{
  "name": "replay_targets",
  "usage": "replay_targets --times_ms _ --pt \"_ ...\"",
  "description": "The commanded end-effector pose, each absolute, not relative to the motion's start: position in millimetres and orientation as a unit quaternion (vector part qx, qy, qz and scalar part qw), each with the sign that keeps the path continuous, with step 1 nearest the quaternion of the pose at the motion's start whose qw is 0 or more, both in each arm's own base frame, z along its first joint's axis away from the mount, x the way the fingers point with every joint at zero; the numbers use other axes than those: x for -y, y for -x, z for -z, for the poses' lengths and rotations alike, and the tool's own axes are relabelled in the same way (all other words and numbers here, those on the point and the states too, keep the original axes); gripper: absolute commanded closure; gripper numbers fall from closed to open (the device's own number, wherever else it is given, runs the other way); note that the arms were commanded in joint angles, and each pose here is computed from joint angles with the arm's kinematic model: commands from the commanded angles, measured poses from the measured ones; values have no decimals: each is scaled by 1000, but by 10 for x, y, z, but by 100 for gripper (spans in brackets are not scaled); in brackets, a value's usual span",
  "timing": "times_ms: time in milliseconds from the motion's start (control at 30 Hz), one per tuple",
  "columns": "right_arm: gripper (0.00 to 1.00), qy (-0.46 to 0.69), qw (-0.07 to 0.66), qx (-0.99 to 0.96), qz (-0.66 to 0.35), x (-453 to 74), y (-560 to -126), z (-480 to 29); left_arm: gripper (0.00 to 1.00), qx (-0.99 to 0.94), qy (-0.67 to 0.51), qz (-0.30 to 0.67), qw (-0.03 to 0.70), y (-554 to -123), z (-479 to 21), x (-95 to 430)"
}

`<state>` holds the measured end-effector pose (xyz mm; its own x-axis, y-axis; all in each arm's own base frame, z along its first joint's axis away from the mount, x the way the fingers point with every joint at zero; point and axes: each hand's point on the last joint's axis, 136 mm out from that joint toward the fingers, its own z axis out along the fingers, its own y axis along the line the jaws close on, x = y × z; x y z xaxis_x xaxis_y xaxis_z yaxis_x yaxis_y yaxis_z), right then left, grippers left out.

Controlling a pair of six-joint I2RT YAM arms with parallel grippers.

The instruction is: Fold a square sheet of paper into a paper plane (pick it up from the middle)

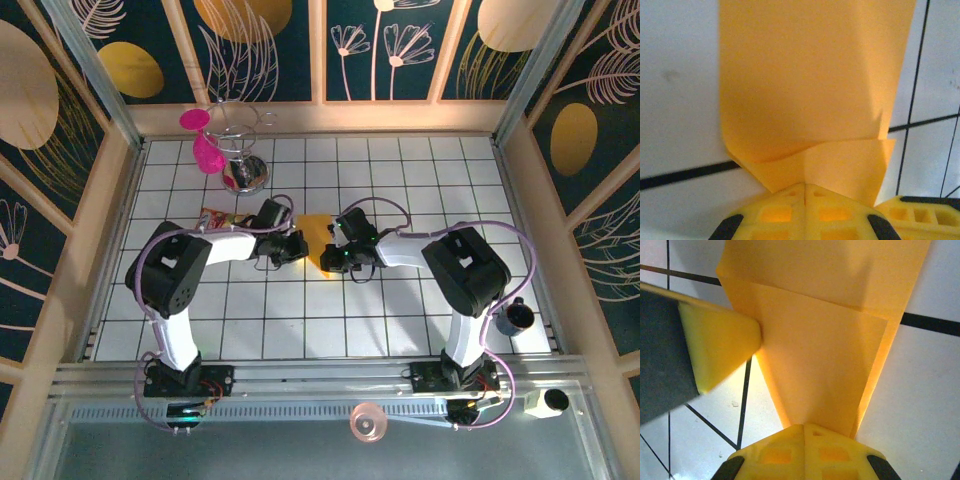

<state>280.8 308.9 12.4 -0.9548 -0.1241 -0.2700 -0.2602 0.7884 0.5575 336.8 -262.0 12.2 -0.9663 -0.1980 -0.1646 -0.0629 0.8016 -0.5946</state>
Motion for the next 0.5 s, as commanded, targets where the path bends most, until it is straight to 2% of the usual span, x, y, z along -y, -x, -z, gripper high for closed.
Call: replay_targets --times_ms 0,467 --pt "100 70 -2 -989 -131 -2259 -2258 675 96 -965 115 196 127 -3568 184 2053" --pt "100 73 10 -987 -145 -2291 -2285 583 95 -965 140 166 147 -3813 113 1799"
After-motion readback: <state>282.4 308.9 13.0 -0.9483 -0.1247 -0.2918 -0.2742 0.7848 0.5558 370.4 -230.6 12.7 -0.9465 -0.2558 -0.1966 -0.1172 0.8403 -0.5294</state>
